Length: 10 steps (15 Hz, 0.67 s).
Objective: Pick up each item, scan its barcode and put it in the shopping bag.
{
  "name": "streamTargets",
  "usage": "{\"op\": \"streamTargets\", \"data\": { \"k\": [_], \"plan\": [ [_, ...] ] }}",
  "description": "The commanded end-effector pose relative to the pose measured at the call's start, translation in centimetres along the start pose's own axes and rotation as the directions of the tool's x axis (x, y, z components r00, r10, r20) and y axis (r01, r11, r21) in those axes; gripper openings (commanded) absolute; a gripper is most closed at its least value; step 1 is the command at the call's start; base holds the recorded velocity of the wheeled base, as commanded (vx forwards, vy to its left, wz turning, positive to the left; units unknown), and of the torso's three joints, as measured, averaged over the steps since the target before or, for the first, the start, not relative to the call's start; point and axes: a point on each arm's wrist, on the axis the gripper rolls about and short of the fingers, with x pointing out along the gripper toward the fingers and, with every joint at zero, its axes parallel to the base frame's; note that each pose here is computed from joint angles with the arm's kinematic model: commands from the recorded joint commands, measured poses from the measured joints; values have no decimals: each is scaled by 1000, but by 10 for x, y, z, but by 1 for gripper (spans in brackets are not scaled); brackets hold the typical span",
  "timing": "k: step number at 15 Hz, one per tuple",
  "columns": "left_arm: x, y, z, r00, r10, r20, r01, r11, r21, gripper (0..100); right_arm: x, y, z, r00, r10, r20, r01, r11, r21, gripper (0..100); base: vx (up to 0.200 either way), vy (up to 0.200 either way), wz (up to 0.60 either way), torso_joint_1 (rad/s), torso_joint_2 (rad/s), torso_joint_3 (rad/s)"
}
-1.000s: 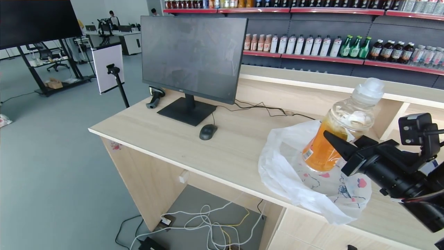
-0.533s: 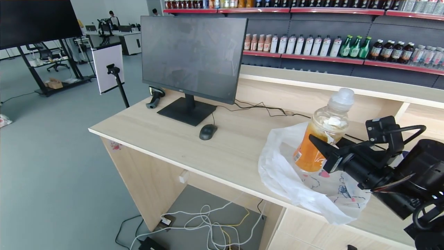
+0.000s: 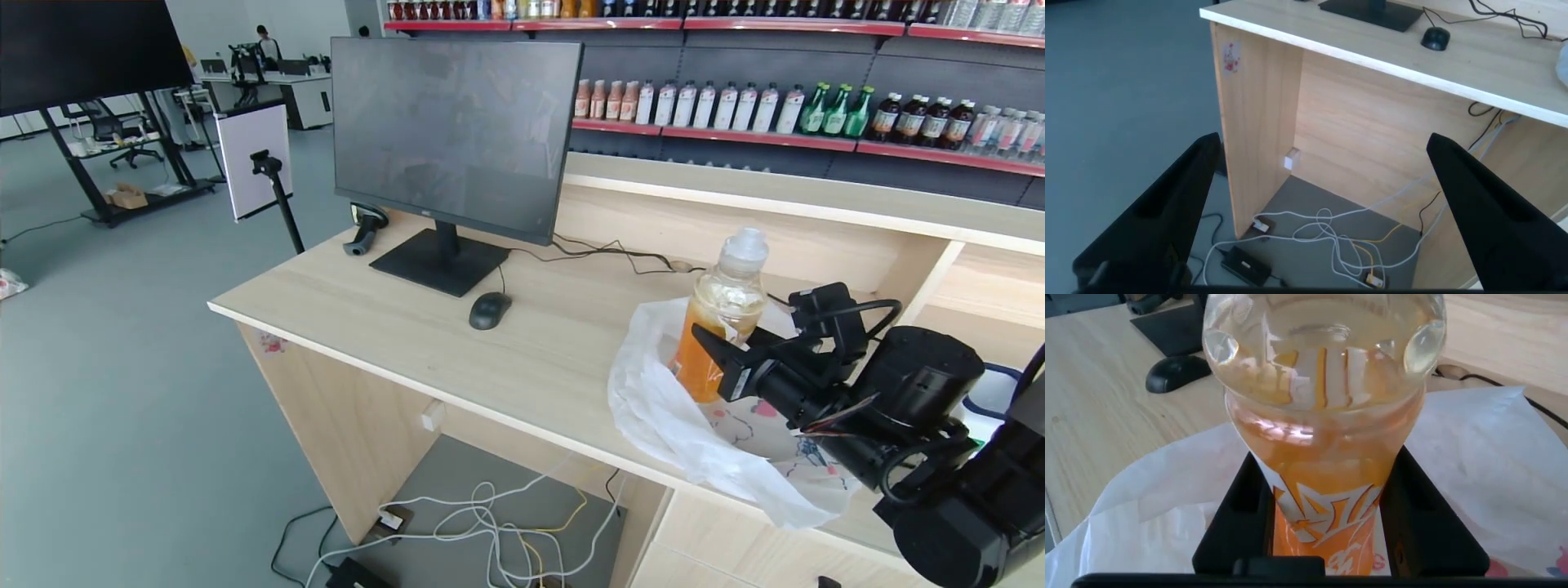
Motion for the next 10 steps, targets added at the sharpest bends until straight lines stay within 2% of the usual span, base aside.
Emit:
{"op": "streamTargets", "data": {
  "k": [1, 10],
  "plan": [
    [0, 0, 0, 1000, 0, -1, 0, 1000, -1, 100, 2, 0, -9, 999, 0, -34, 0, 1000, 4, 0, 0, 0, 0, 0, 0, 0],
    [0, 0, 0, 1000, 0, -1, 0, 1000, -1, 100, -1, 1, -18, 997, 8, -75, -7, 1000, 15, 0, 0, 0, 0, 0, 0, 0]
  ]
}}
